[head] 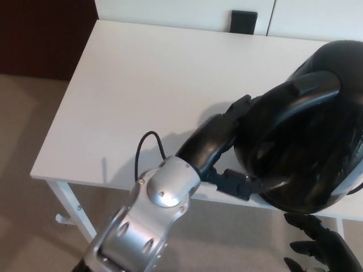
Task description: The robot walk towards a table in front and uses its left hand to pick up the pot from the base and places it on the table
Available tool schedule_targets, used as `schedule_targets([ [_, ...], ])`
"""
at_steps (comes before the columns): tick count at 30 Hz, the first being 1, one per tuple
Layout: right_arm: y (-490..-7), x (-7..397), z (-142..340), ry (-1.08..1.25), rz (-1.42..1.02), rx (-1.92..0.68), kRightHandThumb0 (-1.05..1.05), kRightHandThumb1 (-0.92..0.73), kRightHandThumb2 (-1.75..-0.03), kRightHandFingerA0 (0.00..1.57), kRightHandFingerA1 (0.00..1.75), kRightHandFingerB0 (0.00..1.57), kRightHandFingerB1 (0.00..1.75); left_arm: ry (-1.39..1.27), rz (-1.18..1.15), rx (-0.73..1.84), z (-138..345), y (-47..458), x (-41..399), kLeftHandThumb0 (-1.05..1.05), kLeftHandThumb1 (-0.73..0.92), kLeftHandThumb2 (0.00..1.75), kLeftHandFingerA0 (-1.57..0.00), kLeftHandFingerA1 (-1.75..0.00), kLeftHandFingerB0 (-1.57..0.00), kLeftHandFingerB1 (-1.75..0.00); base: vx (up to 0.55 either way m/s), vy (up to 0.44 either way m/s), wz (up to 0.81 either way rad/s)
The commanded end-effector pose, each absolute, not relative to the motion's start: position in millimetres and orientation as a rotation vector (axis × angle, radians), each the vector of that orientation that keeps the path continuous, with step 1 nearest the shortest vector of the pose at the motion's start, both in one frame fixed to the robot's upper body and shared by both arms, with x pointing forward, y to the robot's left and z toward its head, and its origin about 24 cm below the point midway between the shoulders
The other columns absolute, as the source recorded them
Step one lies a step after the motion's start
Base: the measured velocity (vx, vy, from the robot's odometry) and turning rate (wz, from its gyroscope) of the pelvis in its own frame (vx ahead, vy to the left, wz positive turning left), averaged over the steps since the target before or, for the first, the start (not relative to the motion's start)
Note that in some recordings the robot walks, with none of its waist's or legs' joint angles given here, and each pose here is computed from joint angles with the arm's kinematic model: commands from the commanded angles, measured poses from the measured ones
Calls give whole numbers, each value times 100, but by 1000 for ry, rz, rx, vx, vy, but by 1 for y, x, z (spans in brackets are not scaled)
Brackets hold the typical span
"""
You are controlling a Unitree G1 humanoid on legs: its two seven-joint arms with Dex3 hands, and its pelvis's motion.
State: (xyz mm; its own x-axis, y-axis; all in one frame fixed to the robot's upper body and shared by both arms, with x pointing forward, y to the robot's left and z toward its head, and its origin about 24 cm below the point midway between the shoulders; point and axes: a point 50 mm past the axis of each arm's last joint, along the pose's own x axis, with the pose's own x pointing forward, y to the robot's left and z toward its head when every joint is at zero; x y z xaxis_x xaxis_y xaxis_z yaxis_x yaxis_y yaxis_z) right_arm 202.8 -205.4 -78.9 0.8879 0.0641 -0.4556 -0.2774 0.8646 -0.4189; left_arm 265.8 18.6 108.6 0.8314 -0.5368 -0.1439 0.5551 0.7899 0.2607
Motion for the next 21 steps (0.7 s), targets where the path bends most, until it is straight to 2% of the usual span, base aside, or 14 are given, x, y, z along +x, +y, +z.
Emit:
schedule_targets([
  [1,-208,202,-77,433,176,-480,-12,-52,-93,32,58,13,48,-18,-453,269,122,13,278,-74,44,78,-28,-46,-8,-35,0,0,0],
  [5,-209,203,-76,435,173,-490,-12,-53,-93,32,57,13,48,-25,-410,225,131,7,287,-74,45,78,-31,-46,-10,-35,0,0,0],
  [6,-208,203,-76,431,174,-490,-12,-52,-93,32,58,13,48,-25,-369,201,134,5,290,-70,55,57,-50,-39,-24,-29,0,0,0],
  [7,-207,204,-76,428,176,-490,-13,-52,-93,32,58,13,48,-42,-307,184,138,2,295,-58,62,61,-96,-51,-35,-33,0,0,0],
  [9,-204,205,-75,430,179,-489,-14,-53,-93,32,58,13,48,-66,-253,172,141,-1,300,-47,75,63,-106,-52,-43,-35,0,0,0],
  [11,-203,205,-76,427,177,-477,-14,-53,-93,33,58,13,48,-93,-212,195,145,-4,305,-33,85,66,-127,-81,-55,-42,0,0,0],
  [12,-203,206,-75,427,178,-480,-14,-53,-93,33,58,13,48,-103,-194,206,147,-6,306,-31,86,66,-129,-104,-52,-42,0,0,0],
  [13,-203,206,-75,425,181,-485,-15,-54,-94,34,59,14,48,-118,-182,228,148,-8,306,-33,69,96,-124,-114,-37,-53,0,0,0],
  [14,-203,206,-74,422,184,-489,-15,-54,-94,34,59,14,48,-126,-184,239,147,-9,305,-33,69,96,-124,-114,-37,-53,0,0,0],
  [15,-204,206,-74,421,187,-490,-17,-54,-94,35,59,14,48,-127,-185,209,146,-9,304,-18,83,65,-124,-114,-45,-40,0,0,0],
  [17,-203,206,-74,420,194,-491,-18,-55,-94,36,59,14,48,-147,-178,183,144,-7,302,-15,81,64,-123,-121,-68,-53,0,0,0],
  [18,-203,206,-74,420,196,-494,-18,-55,-94,36,59,14,48,-149,-173,178,143,-7,302,-15,81,64,-123,-121,-68,-53,0,0,0],
  [19,-203,206,-74,419,200,-502,-19,-56,-95,37,60,15,48,-152,-167,176,143,-7,302,-17,83,64,-119,-127,-79,-74,0,0,0],
  [21,-203,208,-74,412,206,-505,-19,-56,-95,38,60,15,48,-159,-158,180,143,-5,303,-19,84,67,-118,-131,-78,-84,0,0,0],
])
